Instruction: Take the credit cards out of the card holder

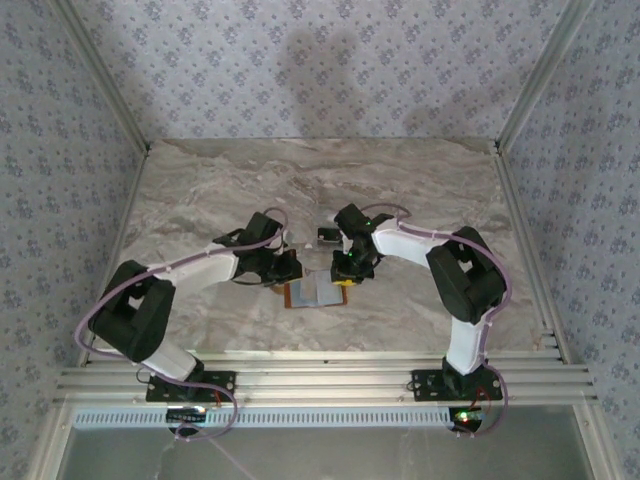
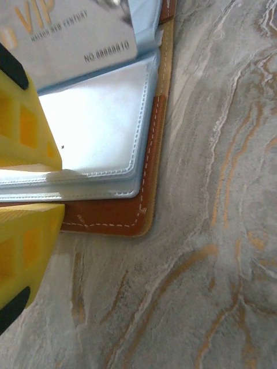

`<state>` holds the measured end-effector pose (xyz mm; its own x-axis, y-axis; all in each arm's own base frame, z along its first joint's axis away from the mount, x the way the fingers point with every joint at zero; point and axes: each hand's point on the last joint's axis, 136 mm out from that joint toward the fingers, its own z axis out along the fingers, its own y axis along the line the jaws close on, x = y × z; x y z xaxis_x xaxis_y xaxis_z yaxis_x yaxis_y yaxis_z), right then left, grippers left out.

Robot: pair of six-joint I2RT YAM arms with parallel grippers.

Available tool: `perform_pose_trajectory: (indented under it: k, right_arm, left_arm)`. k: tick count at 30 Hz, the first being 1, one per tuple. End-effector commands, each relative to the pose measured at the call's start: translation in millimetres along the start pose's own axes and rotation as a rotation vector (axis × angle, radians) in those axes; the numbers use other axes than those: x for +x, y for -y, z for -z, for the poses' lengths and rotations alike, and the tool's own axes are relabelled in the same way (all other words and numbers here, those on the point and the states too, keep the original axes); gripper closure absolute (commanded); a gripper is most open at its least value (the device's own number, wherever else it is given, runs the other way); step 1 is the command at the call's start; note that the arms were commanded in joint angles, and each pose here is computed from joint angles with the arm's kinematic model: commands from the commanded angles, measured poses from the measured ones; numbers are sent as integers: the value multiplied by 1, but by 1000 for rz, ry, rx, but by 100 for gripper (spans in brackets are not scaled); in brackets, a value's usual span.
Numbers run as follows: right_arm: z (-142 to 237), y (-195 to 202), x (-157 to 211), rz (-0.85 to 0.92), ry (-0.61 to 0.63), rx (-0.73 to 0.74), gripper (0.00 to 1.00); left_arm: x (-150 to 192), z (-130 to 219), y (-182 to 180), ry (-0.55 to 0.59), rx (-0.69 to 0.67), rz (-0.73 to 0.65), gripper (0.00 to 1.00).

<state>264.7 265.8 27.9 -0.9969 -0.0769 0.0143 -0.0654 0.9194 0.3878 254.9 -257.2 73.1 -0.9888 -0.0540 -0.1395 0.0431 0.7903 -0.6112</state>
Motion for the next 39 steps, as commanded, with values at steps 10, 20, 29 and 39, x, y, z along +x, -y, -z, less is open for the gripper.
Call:
perform_pose_trajectory:
  k: [10,20,29,39]
  right_arm:
    - [55,1,-4,-2,93,-3,76]
    - [93,34,-9,-41,164,4,76]
    - [109,55,-1,-79,195,11,76]
    - [110,63,7,-106,196,19,76]
  left_arm:
    - [-22,61,37,-25,-129,-456,100]
    - [-55,68,64,-103,-310,-985,100]
    - [-78,50,93,-214,-301,-1446,100]
    - [-116,14,113,-226,-302,-1675,100]
